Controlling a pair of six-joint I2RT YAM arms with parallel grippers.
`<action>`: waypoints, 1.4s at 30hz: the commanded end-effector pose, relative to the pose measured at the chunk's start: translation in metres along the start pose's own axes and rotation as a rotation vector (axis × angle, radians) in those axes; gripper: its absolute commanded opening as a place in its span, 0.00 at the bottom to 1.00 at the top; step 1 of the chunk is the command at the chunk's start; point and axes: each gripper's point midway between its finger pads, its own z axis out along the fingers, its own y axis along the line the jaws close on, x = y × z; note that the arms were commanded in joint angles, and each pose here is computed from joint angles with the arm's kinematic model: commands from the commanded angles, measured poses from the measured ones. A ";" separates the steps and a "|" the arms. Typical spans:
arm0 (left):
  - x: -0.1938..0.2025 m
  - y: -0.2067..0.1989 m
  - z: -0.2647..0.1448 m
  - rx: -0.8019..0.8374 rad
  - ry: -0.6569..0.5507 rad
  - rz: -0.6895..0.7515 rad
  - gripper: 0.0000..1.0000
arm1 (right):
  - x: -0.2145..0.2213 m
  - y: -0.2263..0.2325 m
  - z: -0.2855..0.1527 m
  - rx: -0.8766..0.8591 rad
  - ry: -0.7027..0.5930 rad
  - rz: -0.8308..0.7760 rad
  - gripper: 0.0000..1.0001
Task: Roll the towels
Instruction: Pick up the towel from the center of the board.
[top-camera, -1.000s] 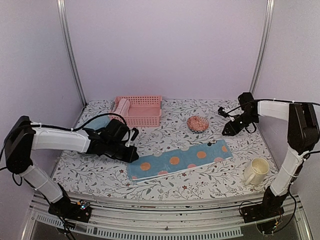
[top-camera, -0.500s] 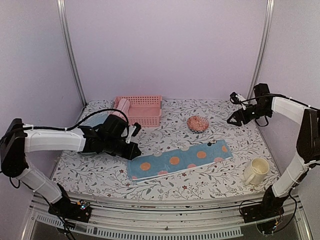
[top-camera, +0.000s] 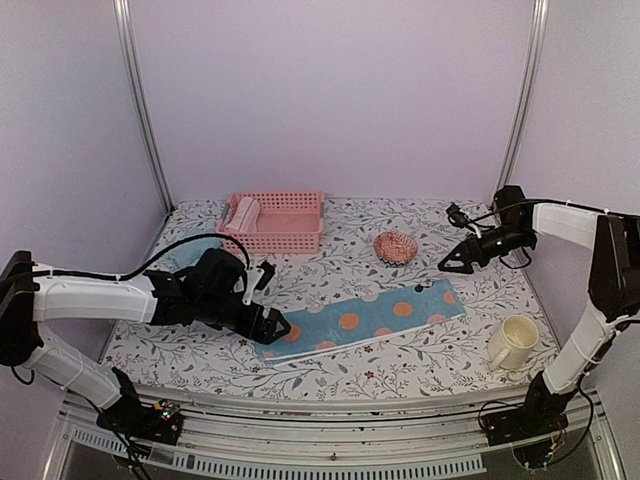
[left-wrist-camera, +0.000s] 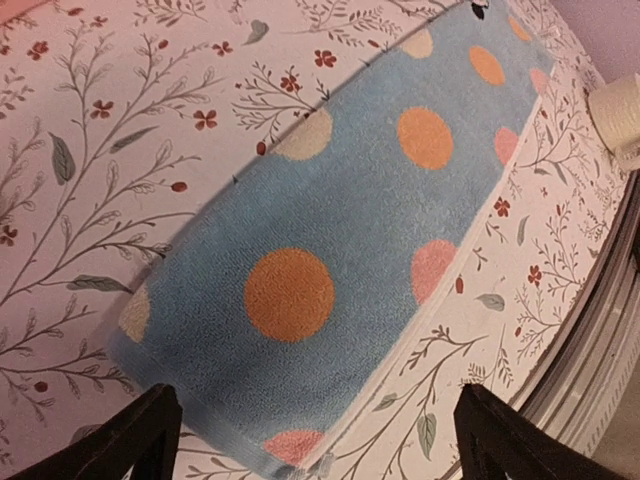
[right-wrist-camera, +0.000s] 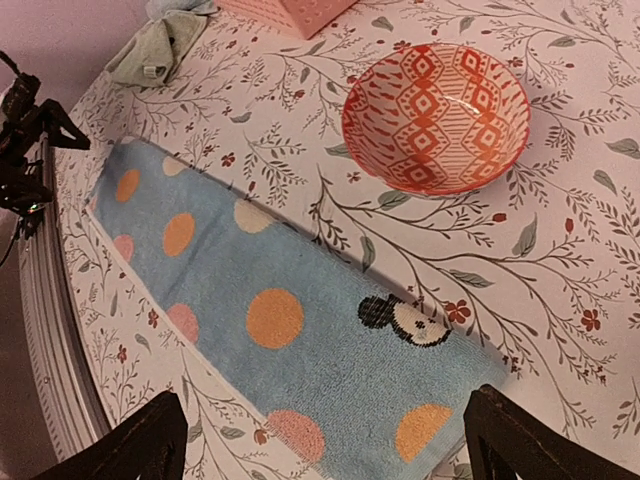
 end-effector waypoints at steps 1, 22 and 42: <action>-0.031 -0.004 -0.015 -0.029 -0.121 0.000 0.99 | -0.021 0.045 -0.003 -0.314 -0.086 -0.036 0.99; -0.165 0.010 -0.112 -0.370 -0.508 0.176 0.99 | -0.125 0.000 -0.119 0.457 -0.173 -0.345 0.99; -0.064 0.016 -0.002 -0.155 -0.077 0.063 0.45 | 0.042 -0.035 -0.005 0.211 0.268 0.100 0.57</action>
